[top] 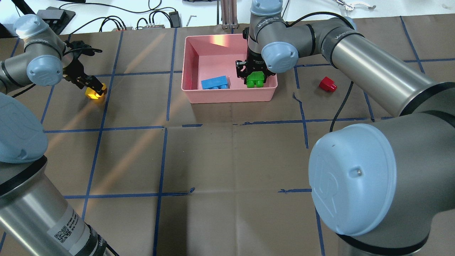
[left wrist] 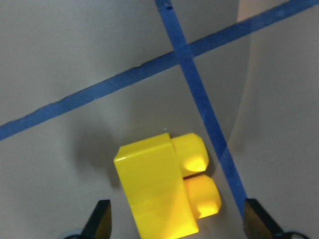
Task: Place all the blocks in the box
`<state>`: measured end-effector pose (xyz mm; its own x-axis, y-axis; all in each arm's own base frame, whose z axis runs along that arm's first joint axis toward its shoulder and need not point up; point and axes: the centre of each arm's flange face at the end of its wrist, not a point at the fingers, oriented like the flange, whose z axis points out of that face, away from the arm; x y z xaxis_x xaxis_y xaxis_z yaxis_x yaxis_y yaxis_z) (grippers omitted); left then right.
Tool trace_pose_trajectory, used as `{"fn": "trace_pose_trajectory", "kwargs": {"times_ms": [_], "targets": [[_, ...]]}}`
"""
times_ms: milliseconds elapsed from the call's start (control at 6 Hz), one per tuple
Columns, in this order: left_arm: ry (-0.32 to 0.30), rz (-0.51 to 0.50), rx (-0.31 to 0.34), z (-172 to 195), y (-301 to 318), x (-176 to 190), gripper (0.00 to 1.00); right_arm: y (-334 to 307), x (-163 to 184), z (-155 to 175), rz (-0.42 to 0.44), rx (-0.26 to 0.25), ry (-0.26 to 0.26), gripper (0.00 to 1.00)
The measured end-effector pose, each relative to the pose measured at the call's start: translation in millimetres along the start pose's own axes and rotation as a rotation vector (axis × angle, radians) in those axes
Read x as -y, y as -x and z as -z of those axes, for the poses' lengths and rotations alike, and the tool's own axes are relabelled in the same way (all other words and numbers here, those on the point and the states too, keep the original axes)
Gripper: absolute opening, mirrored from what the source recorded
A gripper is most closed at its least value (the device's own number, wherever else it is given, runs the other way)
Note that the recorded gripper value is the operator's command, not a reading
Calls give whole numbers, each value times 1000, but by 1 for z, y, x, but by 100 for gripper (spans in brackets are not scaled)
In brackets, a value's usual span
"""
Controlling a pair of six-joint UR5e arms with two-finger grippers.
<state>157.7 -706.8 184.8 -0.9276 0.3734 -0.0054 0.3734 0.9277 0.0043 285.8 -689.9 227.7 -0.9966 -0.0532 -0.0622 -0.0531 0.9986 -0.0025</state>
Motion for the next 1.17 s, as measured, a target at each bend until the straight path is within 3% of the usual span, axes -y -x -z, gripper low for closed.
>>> {"fn": "trace_pose_trajectory", "kwargs": {"times_ms": [167, 500, 833, 1167], "targets": [[4, 3, 0, -9, 0, 0, 62, 2, -1, 0, -7, 9, 3, 100], [-3, -4, 9, -14, 0, 0, 23, 5, -5, 24, -25, 13, -9, 100], [-25, -9, 31, 5, 0, 1, 19, -12, -3, 72, -35, 8, -18, 100], [-74, -60, 62, 62, -34, 16, 19, -82, 15, 107, 25, -3, -15, 100]]}}
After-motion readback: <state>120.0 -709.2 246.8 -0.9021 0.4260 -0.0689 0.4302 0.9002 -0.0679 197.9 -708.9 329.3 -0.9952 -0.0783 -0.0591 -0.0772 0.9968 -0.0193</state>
